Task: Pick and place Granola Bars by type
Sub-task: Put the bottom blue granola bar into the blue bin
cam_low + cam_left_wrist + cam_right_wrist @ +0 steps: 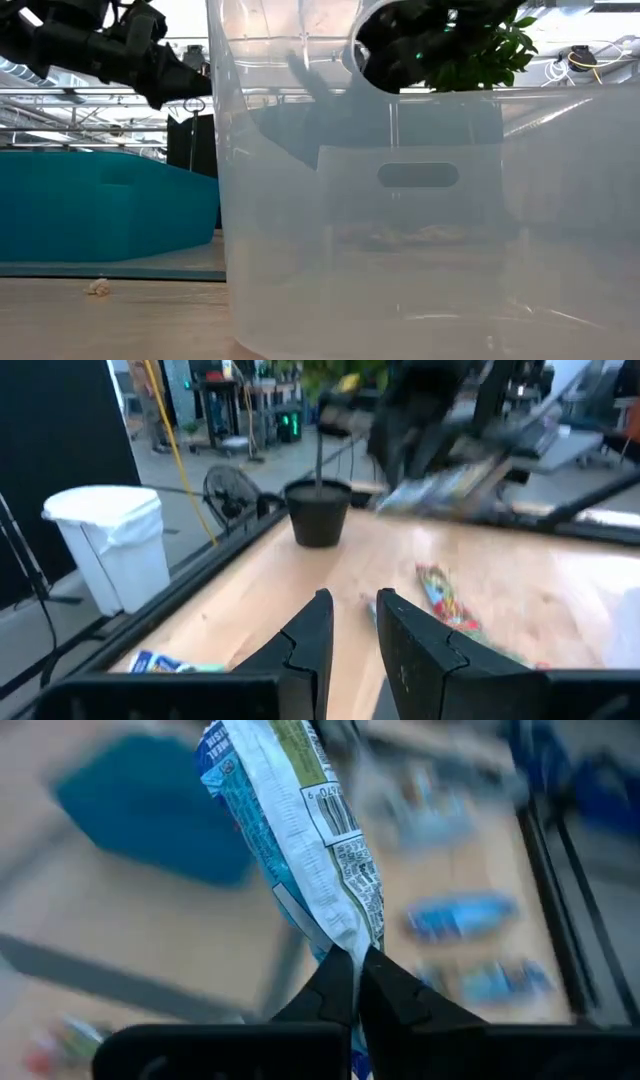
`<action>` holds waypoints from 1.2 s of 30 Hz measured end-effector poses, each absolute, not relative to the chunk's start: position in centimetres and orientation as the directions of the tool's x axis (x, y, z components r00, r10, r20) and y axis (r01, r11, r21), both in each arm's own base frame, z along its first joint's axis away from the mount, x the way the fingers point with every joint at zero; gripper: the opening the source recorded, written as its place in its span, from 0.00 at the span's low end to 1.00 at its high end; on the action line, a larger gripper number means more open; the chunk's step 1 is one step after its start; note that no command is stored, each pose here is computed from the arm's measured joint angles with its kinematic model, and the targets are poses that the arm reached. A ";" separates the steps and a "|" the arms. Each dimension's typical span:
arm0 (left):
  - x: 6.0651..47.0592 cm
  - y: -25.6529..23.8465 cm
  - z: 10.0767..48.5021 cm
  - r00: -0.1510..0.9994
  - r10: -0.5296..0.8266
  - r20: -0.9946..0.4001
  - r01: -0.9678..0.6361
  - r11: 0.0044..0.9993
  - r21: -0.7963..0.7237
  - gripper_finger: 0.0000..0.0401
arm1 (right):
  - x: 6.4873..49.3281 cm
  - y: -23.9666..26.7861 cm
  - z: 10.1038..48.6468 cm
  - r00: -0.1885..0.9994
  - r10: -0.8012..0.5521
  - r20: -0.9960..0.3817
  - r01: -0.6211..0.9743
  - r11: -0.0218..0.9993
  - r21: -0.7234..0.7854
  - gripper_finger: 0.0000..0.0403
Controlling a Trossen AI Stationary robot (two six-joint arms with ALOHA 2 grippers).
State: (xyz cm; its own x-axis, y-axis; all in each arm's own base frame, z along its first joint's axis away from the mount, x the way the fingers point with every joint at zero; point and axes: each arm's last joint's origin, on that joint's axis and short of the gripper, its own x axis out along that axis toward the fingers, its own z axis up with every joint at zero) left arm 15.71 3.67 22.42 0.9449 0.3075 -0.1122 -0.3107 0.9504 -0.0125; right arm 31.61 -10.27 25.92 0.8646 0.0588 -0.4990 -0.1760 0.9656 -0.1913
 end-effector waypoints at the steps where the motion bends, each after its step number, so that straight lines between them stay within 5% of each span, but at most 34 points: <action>1: 16.0 3.7 22.2 0.948 0.295 -0.120 -0.297 0.955 0.002 0.21 | 31.3 -9.9 26.1 0.886 0.084 -0.456 -0.187 0.965 -0.186 0.00; 10: 19.7 2.7 21.4 0.990 0.136 -0.026 -0.126 0.965 0.228 0.21 | 29.2 -7.9 24.0 0.944 0.136 -0.299 -0.190 0.969 -0.157 0.00; 15: 21.4 2.1 21.2 0.993 0.097 0.069 -0.111 0.967 0.229 0.23 | 29.0 -7.2 23.2 0.955 0.149 -0.258 -0.197 0.966 -0.170 0.00; 21: 24.1 2.1 21.0 0.996 0.080 0.025 -0.083 0.981 0.173 0.39 | 29.2 -6.5 23.7 0.963 0.171 -0.208 -0.211 0.959 -0.190 0.00; 27: 27.1 1.5 21.1 0.999 0.032 -0.002 -0.029 0.948 0.318 0.56 | 29.4 -5.6 23.7 0.956 0.208 -0.209 -0.247 0.952 -0.183 0.00; 36: 28.5 -0.3 21.8 0.995 -0.099 0.016 0.079 0.875 0.477 0.58 | 29.3 -5.2 23.7 0.923 0.326 -0.203 -0.353 0.929 -0.116 0.00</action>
State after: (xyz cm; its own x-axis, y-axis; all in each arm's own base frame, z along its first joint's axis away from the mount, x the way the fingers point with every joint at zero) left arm 28.47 -0.28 21.84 0.9949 -0.0992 0.0163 0.0794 0.8751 0.4775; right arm 29.34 -5.21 23.67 0.9234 0.3256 -0.2031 -0.3528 0.9285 -0.1156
